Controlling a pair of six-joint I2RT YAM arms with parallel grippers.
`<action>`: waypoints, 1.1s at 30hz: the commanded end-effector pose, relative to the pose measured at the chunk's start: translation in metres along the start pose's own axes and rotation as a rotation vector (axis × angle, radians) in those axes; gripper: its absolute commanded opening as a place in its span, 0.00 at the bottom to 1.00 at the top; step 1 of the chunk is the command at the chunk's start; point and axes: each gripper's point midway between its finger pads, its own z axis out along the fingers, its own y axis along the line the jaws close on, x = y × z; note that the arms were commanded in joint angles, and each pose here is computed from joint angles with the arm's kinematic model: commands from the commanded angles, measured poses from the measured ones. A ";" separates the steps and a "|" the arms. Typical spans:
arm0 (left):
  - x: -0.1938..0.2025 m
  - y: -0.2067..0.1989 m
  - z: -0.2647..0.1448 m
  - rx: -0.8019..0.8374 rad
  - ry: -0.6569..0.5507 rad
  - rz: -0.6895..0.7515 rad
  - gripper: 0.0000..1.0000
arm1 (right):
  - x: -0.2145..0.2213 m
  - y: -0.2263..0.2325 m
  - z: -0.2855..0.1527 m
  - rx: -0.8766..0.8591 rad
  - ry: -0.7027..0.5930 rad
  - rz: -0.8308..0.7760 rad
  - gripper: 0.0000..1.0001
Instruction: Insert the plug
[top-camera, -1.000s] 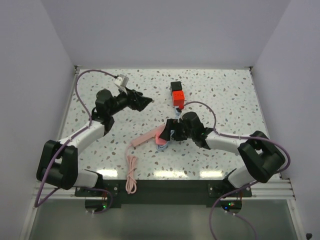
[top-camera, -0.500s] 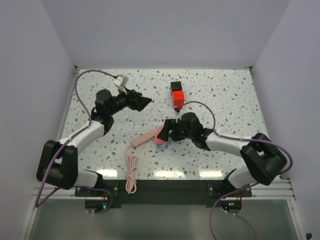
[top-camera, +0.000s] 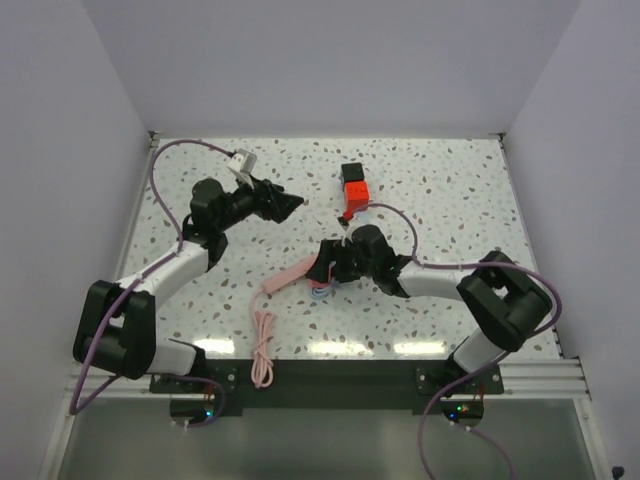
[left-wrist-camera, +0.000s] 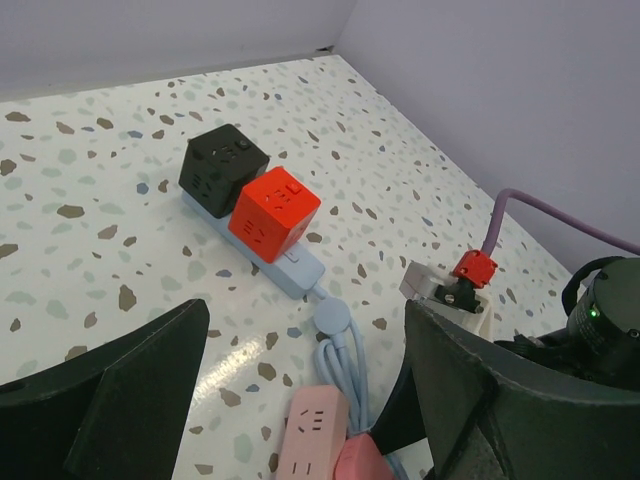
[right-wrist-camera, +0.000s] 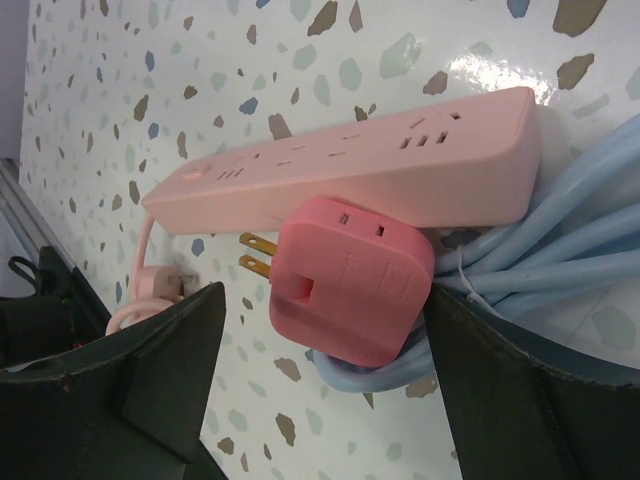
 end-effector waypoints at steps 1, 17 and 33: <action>-0.013 0.000 -0.003 0.003 -0.030 0.046 0.85 | -0.001 -0.004 0.011 0.016 -0.002 -0.011 0.84; -0.011 0.006 -0.004 -0.016 -0.028 0.045 0.85 | 0.015 -0.026 0.023 0.081 0.035 -0.003 0.19; -0.009 0.011 -0.003 -0.025 -0.022 0.054 0.85 | -0.042 0.020 -0.028 0.013 -0.118 -0.190 0.00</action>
